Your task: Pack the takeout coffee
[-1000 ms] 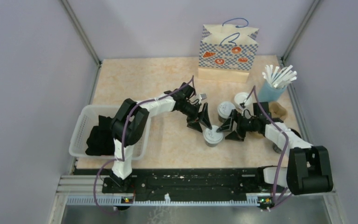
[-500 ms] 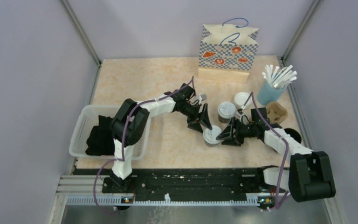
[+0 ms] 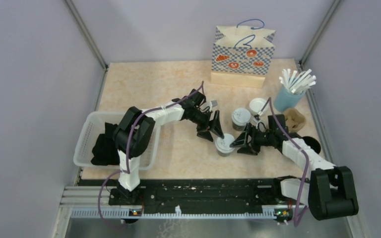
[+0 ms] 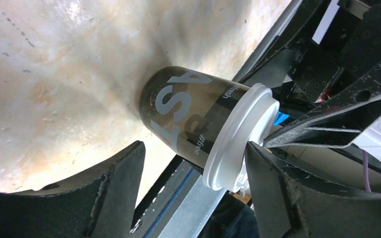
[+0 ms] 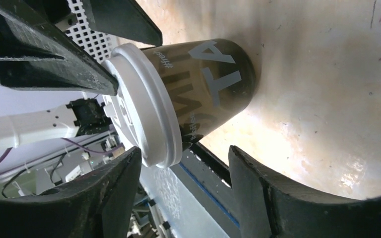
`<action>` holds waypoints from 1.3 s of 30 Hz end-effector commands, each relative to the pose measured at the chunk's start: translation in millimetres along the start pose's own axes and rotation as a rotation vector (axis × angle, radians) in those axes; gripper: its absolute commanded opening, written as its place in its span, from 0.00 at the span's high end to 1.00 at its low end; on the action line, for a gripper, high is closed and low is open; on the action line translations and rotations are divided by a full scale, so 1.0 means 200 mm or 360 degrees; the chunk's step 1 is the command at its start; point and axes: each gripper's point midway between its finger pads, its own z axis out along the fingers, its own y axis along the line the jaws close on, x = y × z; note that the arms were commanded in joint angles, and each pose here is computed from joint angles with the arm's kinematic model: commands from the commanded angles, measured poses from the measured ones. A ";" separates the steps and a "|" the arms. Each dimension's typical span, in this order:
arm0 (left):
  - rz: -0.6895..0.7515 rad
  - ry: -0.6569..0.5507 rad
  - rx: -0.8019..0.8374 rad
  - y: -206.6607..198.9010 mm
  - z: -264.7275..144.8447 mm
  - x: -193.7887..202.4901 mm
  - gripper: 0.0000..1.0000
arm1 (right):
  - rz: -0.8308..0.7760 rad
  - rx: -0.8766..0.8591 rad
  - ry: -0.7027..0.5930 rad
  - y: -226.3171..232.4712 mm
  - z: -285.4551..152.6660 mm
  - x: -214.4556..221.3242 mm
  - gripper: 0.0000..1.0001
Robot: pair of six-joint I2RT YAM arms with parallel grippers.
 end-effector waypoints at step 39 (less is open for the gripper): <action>0.0130 -0.0054 0.0017 -0.30 0.18 -0.11 0.09 | -0.0436 0.0688 -0.0743 0.45 -0.74 -0.36 0.26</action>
